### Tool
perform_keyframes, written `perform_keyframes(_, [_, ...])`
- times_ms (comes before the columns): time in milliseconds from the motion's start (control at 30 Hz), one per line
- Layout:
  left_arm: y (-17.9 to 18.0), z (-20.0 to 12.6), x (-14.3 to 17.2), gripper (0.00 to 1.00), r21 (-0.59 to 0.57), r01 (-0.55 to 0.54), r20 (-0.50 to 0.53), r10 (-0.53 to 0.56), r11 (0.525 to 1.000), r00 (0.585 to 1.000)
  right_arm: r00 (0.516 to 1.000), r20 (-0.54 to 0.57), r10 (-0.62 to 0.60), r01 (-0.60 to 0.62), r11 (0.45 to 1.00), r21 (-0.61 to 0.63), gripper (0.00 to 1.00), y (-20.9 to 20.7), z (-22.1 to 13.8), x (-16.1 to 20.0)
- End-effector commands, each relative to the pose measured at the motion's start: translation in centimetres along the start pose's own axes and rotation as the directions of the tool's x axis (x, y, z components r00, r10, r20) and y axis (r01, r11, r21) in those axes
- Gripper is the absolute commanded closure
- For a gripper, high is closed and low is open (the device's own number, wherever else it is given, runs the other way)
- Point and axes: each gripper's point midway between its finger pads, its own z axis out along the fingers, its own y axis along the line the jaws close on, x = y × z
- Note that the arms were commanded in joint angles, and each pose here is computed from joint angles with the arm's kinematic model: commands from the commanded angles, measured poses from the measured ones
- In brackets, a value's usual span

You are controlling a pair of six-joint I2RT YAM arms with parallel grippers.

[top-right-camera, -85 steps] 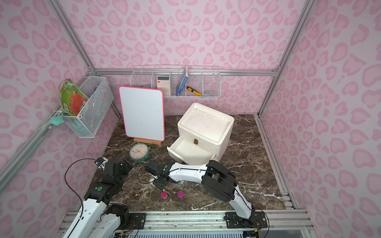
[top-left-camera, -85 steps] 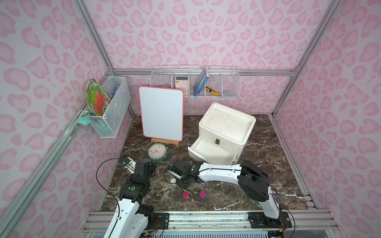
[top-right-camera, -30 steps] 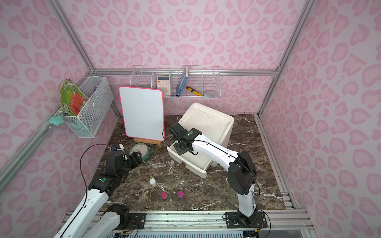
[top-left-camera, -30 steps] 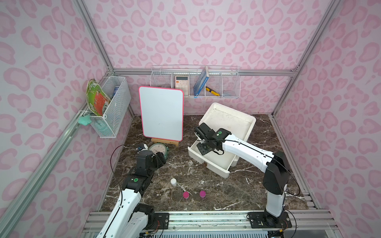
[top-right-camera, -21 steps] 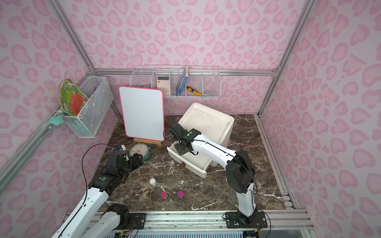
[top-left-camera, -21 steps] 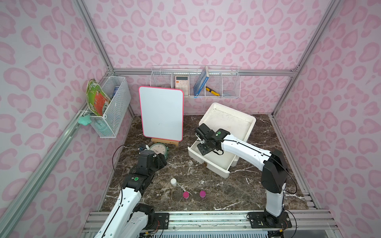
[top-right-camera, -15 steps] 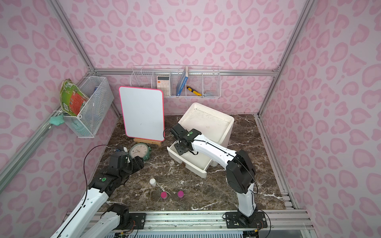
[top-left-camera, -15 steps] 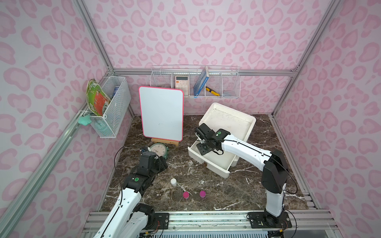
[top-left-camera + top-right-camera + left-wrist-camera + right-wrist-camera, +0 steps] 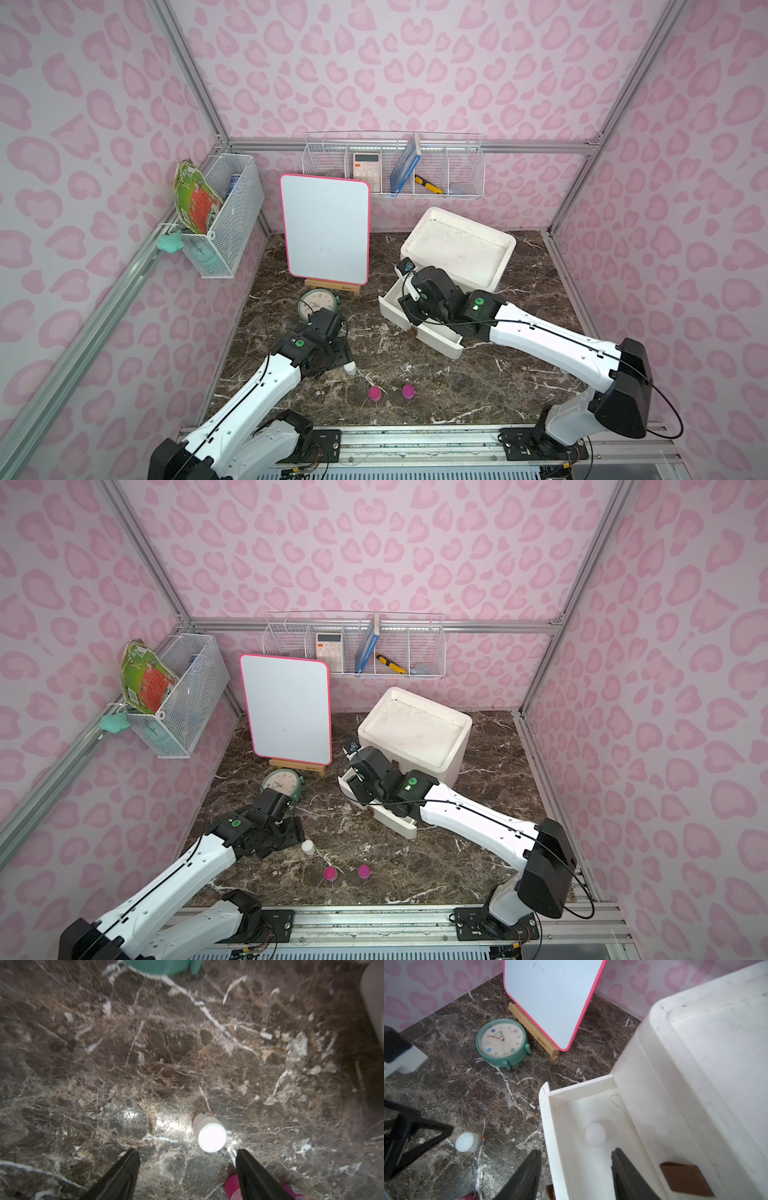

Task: Put the paint cans in the drawer according to color
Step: Place the paint can in the drawer, then pick up the paint can at the center of the board.

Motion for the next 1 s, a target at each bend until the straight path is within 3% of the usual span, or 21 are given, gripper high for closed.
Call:
perform_keyframes(0, [-0.2,0.8,1.7,0.2,-0.019,0.024,-0.114,-0.026,1.0,0.993,0.988,0.125,0.09,-0.093,0.996,0.018,0.43,-0.9,-0.8,-2.4])
perform_keyframes(167, [-2.2,2.2,1.2,0.22,0.043,0.017,-0.134,-0.011,0.999,0.991,0.987,0.12,0.103,-0.106,0.994,0.021,0.43,-1.2,-1.0,-1.9])
perform_keyframes(367, [-3.4,4.3,0.6,0.35,0.024,-0.025,-0.182,0.029,0.999,0.983,0.987,0.118,0.109,-0.112,0.994,0.018,0.43,-1.3,-1.3,-1.6])
perform_keyframes(733, [-2.3,5.3,0.9,0.52,-0.05,-0.047,-0.205,0.036,0.998,0.978,0.984,0.126,0.126,-0.131,0.991,0.024,0.44,-2.0,-1.7,-1.2])
perform_keyframes(967, [-2.0,5.6,1.7,0.52,-0.054,-0.042,-0.232,0.028,0.998,0.972,0.983,0.13,0.128,-0.132,0.991,0.023,0.44,-2.1,-1.8,-1.3])
